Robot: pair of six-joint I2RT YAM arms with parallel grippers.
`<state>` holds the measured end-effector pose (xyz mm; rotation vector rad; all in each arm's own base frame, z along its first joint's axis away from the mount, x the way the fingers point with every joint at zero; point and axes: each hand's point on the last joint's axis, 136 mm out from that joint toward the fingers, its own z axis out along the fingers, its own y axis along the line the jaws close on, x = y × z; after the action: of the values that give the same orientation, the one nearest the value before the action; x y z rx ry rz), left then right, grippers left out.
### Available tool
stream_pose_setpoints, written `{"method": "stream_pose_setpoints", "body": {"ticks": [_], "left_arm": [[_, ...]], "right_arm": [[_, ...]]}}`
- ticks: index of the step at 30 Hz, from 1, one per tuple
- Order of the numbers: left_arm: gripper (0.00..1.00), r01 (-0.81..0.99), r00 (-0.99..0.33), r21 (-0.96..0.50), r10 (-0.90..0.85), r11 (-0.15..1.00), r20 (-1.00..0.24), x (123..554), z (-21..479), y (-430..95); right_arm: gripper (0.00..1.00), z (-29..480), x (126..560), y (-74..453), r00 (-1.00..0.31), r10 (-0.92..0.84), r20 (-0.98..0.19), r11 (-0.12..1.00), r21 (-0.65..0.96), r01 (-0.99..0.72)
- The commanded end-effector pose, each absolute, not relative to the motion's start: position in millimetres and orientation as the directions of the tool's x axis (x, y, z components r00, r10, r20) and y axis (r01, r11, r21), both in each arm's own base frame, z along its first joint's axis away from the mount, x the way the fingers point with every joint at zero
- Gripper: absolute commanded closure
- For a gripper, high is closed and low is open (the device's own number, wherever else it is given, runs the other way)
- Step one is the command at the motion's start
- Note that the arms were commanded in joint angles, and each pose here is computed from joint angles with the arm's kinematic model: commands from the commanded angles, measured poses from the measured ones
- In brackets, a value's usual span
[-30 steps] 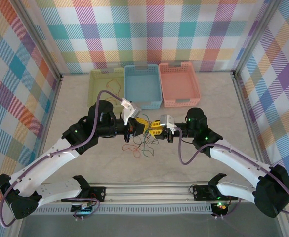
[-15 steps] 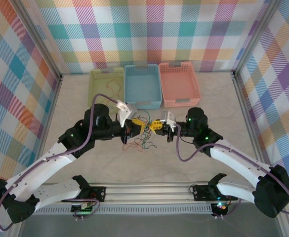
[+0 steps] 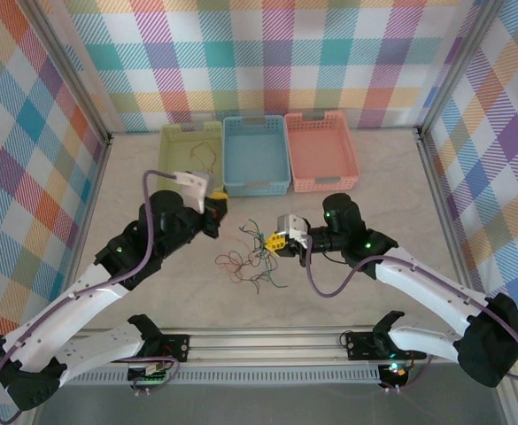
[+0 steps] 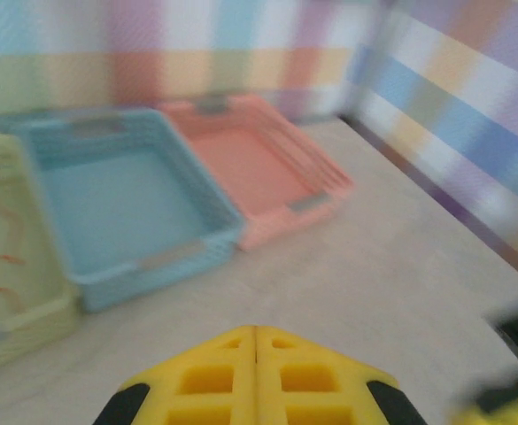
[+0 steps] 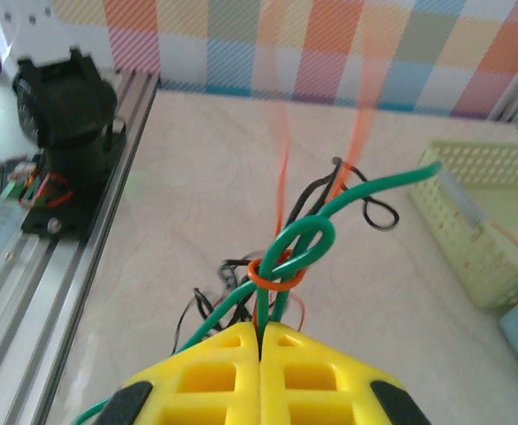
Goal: Untangle the cables
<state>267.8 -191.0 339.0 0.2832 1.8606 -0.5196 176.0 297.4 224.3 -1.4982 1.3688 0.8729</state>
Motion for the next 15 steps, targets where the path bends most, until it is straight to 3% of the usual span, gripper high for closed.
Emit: {"method": "stream_pose_setpoints", "body": {"ticks": [1, 6, 9, 11, 12, 15], "left_arm": [[1.0, 0.214, -0.258, -0.27, -0.212, 0.939, -0.943, 280, 362, -136], [1.0, 0.141, -0.303, -0.321, -0.268, 0.936, -0.914, 285, 336, -113], [1.0, 0.332, -0.35, -0.372, -0.253, 0.867, -0.902, 281, 334, -146], [1.0, 0.551, -0.414, -0.403, -0.18, 0.731, -0.892, 264, 336, -190], [0.95, 0.61, -0.447, -0.424, -0.151, 0.67, -0.882, 258, 334, -206], [0.68, 0.75, -0.513, -0.452, -0.006, 0.483, -0.858, 225, 329, -249]], "right_arm": [[1.0, 205, 164, 283, 0.143, -0.413, -0.9, 0.015, -0.163, -0.986], [1.0, 219, 184, 272, 0.207, -0.386, -0.899, 0.173, -0.291, -0.941], [1.0, 225, 180, 274, 0.206, -0.359, -0.91, 0.163, -0.278, -0.947], [1.0, 227, 178, 277, 0.201, -0.351, -0.915, 0.142, -0.264, -0.954], [1.0, 228, 178, 278, 0.201, -0.349, -0.915, 0.136, -0.261, -0.956], [1.0, 230, 177, 281, 0.206, -0.338, -0.918, 0.114, -0.257, -0.96]]}}
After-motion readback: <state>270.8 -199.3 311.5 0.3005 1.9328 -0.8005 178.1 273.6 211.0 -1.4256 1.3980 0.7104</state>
